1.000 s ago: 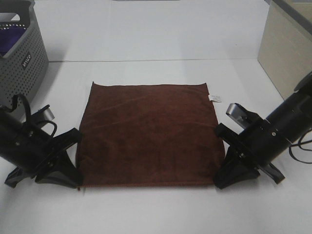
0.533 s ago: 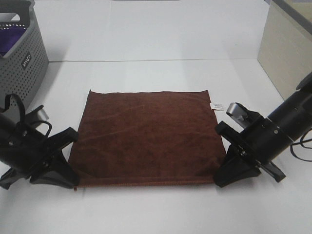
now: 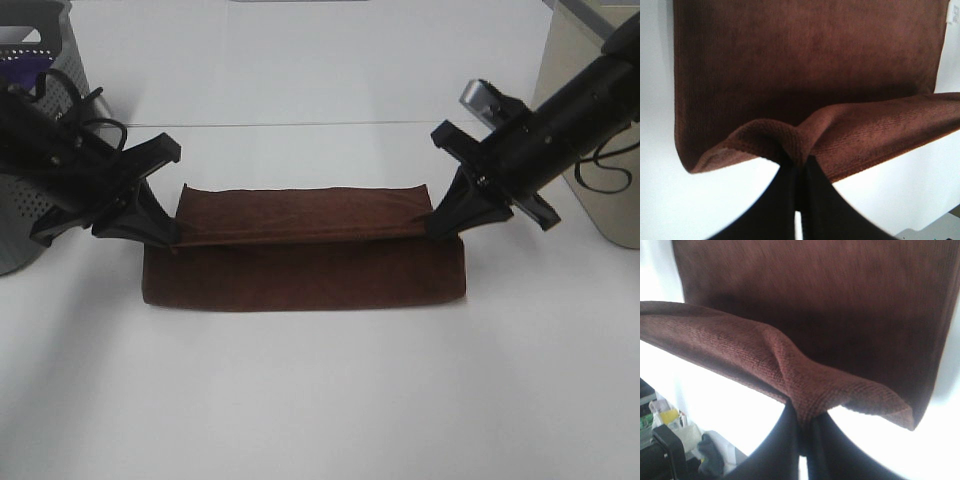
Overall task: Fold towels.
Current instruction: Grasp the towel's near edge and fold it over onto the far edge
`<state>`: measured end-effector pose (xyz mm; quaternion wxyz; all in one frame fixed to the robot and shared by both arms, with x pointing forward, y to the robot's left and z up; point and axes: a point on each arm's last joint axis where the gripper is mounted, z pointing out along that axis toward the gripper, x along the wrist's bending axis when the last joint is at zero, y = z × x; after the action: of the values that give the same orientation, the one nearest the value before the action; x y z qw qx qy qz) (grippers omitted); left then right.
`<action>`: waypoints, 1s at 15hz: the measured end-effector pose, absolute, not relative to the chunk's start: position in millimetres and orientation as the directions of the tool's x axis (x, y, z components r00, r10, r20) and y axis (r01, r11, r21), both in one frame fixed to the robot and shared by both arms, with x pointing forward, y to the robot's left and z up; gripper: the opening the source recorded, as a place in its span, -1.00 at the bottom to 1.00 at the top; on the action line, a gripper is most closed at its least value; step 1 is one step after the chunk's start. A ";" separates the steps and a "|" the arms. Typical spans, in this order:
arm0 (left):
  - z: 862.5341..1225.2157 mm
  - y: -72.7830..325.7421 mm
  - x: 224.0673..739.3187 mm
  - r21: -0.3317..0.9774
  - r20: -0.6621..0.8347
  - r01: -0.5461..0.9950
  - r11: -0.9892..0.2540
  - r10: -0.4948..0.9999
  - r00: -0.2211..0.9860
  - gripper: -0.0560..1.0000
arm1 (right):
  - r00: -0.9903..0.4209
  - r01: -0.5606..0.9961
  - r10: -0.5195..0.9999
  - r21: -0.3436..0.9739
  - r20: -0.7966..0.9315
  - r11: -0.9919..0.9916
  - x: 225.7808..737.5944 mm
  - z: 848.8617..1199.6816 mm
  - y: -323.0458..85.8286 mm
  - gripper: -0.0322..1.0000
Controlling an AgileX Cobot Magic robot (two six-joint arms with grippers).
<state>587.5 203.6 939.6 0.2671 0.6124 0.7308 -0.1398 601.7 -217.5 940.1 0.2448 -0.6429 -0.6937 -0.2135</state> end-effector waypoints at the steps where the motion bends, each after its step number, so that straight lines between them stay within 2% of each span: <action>1: 939.0 202.8 597.4 0.129 -0.557 0.968 0.217 0.823 -0.110 -0.89 | -0.076 0.996 0.785 0.017 0.615 0.083 613.7 948.0 -216.6 -0.94; 5: 923.6 202.0 633.7 0.174 -0.531 0.960 0.219 0.842 -0.096 -0.89 | -0.148 0.989 0.798 0.082 0.584 0.123 651.4 943.6 -203.0 -0.94; 10: 908.4 202.0 661.7 0.240 -0.511 0.939 0.245 0.854 -0.093 -0.89 | -0.130 0.991 0.818 0.086 0.561 0.099 681.8 911.7 -200.3 -0.94; 15: 910.9 205.6 673.9 0.350 -0.487 0.896 0.274 0.870 -0.075 -0.89 | -0.127 0.984 0.828 0.175 0.546 0.036 695.9 910.8 -196.9 -0.94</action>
<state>673.9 205.6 910.9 0.3157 0.6022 0.7330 -0.0204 695.9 -196.9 910.8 0.1496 -0.6435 -0.7039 -0.2609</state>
